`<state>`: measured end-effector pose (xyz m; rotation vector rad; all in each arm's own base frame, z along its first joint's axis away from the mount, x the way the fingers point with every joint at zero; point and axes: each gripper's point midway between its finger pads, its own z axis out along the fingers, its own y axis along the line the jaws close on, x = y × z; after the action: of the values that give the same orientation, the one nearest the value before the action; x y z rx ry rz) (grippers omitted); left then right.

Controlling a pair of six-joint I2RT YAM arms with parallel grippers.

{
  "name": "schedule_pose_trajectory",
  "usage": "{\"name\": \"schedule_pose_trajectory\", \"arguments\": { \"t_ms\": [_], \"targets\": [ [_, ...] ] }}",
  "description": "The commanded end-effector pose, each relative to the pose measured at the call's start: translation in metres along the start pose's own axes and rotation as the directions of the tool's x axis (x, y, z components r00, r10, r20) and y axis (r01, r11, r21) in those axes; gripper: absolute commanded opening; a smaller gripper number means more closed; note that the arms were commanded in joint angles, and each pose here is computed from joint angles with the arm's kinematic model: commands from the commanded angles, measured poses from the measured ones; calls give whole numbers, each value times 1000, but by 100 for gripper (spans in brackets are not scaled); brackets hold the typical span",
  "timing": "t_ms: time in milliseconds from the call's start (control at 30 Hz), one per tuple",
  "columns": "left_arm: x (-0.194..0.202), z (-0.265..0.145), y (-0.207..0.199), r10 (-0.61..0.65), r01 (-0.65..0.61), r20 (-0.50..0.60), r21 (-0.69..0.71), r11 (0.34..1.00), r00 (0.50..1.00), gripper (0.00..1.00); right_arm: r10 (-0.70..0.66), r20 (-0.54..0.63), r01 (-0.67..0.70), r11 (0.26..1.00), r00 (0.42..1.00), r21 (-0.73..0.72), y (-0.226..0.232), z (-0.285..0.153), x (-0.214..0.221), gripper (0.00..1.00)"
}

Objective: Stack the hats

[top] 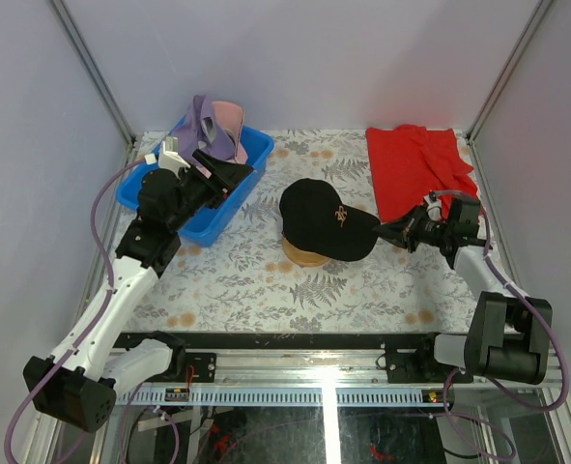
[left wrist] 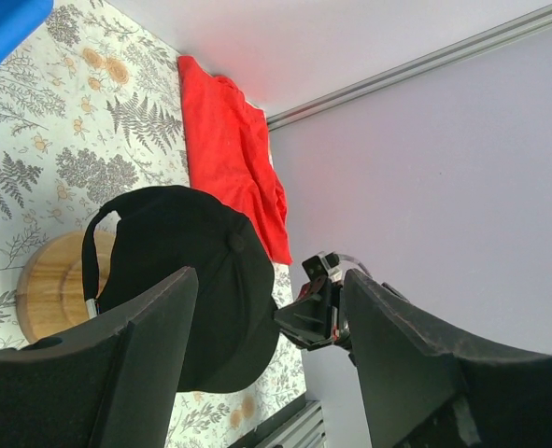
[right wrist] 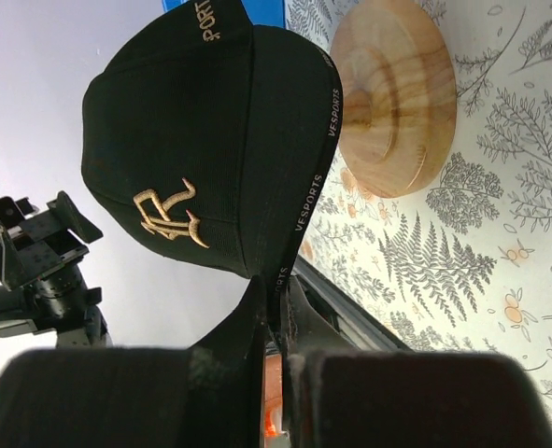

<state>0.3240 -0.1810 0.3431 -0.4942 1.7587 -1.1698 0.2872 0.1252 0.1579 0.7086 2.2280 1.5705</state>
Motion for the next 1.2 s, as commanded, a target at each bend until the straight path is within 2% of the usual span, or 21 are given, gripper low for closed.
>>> {"name": "schedule_pose_trajectory", "arguments": {
  "t_ms": [0,333,600,700,833,1167],
  "targets": [
    [-1,-2,1,24,-24,3,8,1000,1000,63,-75,-36,78,995,997,68,-9,-3,3,0],
    [6,-2,9,26,-26,-20,1,1000,999,62,-150,-26,152,974,988,169,-14,-9,-4,6],
    [23,-1,29,30,-33,-76,-29,999,997,61,-163,-20,163,956,986,245,-28,-11,-8,18],
    [25,0,29,30,-33,-85,-27,999,996,61,-151,-18,151,959,988,238,-30,-10,-8,27],
    [24,2,25,39,-41,-99,-21,999,994,60,-160,-4,156,959,987,238,-26,-11,-10,34],
    [20,2,18,46,-48,-101,-16,999,994,60,-204,55,175,928,977,329,-24,-23,-19,42]
  ]
}}
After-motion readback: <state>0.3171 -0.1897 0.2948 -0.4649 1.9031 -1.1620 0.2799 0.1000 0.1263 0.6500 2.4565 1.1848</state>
